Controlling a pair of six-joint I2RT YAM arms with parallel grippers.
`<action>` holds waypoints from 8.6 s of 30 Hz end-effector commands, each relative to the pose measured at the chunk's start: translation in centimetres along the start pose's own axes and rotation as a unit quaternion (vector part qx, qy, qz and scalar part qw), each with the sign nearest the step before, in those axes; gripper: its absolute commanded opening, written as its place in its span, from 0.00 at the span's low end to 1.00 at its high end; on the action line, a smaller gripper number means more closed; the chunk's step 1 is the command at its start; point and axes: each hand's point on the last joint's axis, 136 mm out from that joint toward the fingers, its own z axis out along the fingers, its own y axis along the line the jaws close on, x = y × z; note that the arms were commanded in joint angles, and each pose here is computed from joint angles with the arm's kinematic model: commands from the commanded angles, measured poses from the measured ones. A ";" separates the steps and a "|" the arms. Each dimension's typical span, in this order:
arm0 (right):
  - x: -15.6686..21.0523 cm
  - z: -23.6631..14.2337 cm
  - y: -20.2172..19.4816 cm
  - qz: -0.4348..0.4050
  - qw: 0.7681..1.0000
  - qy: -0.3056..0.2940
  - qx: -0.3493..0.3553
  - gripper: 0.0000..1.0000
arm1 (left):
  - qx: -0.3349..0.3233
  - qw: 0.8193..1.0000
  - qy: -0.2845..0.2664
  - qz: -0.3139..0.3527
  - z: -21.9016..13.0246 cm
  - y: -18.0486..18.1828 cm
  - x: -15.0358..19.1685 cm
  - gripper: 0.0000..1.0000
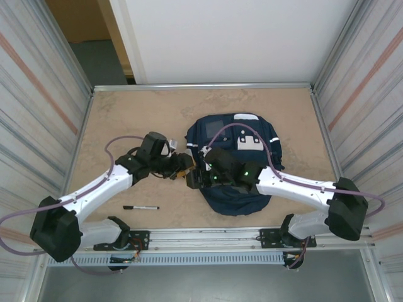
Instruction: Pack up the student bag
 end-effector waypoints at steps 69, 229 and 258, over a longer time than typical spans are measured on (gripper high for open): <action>-2.8 -18.6 -16.8 0.195 0.959 -0.181 0.099 0.20 | -0.116 0.543 0.111 0.825 14.9 -4.3 6.9 0.74; 1.2 -11.1 -6.1 -0.141 0.989 -0.048 -0.021 0.40 | -0.207 0.921 -0.138 0.300 -4.6 0.7 -2.9 0.55; 9.8 18.0 7.1 -0.466 0.851 0.240 0.020 0.46 | -0.283 0.875 -0.298 -0.254 -20.0 20.3 -1.0 0.73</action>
